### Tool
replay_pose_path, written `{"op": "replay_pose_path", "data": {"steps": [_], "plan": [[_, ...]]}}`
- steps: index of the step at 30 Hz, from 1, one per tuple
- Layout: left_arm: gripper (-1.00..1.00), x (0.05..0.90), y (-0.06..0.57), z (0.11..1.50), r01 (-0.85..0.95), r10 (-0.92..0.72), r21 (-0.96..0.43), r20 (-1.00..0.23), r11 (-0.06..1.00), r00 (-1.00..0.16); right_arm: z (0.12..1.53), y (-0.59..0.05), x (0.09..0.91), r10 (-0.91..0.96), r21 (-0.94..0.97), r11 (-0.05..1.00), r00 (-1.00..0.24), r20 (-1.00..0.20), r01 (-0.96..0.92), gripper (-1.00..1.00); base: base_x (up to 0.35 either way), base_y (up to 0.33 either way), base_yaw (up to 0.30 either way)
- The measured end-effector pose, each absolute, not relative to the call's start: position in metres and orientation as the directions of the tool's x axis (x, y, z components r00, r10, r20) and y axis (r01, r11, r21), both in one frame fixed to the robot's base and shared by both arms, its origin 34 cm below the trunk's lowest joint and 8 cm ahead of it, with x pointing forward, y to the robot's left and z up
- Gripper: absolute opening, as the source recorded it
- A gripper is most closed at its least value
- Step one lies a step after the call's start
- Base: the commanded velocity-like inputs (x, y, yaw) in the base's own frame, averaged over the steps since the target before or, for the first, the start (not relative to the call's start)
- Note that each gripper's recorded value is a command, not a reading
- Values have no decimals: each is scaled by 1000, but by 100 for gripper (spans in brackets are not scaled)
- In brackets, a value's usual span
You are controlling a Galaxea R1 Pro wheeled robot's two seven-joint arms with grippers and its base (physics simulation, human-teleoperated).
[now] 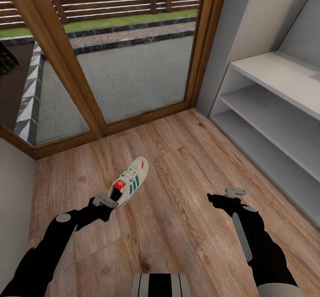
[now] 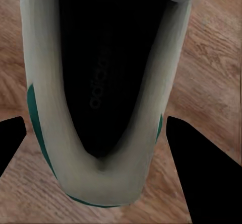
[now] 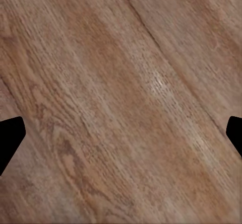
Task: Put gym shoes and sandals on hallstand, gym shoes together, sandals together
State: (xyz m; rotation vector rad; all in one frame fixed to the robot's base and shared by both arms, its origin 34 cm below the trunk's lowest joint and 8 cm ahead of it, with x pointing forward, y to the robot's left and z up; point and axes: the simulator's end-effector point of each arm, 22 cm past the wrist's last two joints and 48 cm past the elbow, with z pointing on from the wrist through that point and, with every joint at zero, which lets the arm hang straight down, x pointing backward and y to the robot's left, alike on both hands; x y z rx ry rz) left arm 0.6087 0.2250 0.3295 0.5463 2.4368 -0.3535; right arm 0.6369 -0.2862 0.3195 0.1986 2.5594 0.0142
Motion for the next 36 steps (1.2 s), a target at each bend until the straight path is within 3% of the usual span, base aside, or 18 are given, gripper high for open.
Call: {"op": "replay_pose_path", "data": {"steps": [8, 36], "plan": [[-100, 613, 198, 359, 417, 239, -186, -590, 890, -772, 337, -286, 641, 145, 52, 989, -829, -541, 139, 100, 0, 0, 0], [-100, 629, 191, 429, 419, 227, -189, -611, 888, -758, 410, -285, 661, 146, 59, 989, -810, -568, 137, 100, 0, 0, 0]]}}
